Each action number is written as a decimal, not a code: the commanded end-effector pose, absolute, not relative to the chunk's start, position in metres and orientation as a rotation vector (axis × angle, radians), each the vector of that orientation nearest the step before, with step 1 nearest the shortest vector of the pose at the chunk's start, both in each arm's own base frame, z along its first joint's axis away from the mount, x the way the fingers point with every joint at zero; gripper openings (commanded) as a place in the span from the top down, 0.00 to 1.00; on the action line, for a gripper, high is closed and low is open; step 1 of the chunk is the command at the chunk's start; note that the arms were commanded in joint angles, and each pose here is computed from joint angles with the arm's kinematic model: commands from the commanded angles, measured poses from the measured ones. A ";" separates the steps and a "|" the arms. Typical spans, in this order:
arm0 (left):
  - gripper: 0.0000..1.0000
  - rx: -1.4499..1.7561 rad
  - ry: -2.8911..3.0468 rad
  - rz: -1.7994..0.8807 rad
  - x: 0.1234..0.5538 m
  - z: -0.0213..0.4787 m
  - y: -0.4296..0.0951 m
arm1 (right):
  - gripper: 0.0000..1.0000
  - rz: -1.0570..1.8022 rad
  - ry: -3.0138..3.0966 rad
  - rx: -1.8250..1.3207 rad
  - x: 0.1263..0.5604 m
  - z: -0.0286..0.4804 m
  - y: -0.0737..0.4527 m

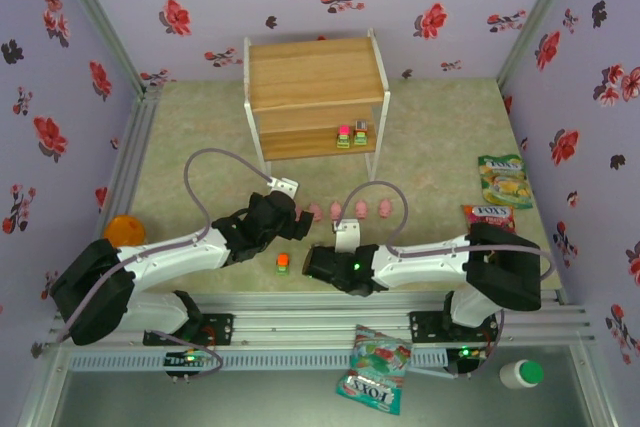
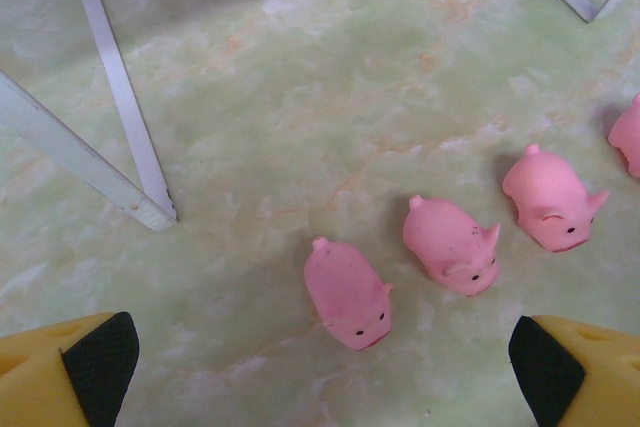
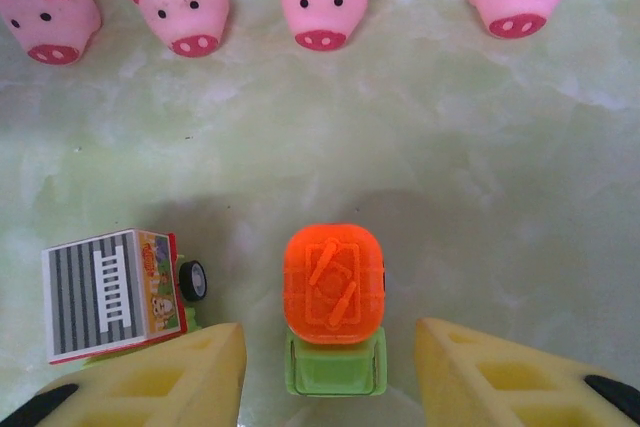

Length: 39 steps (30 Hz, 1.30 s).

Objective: Place and organize the plastic toys onto the shelf

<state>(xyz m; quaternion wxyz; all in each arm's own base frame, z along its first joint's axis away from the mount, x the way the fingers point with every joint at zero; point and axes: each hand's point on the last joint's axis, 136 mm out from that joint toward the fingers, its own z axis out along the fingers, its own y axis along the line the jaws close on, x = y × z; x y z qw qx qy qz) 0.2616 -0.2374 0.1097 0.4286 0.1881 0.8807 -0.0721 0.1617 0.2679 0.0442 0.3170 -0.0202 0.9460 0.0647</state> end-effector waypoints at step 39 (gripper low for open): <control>0.00 0.457 2.193 -0.182 0.265 0.116 -0.238 | 0.56 0.082 2.493 -0.027 0.160 0.013 0.259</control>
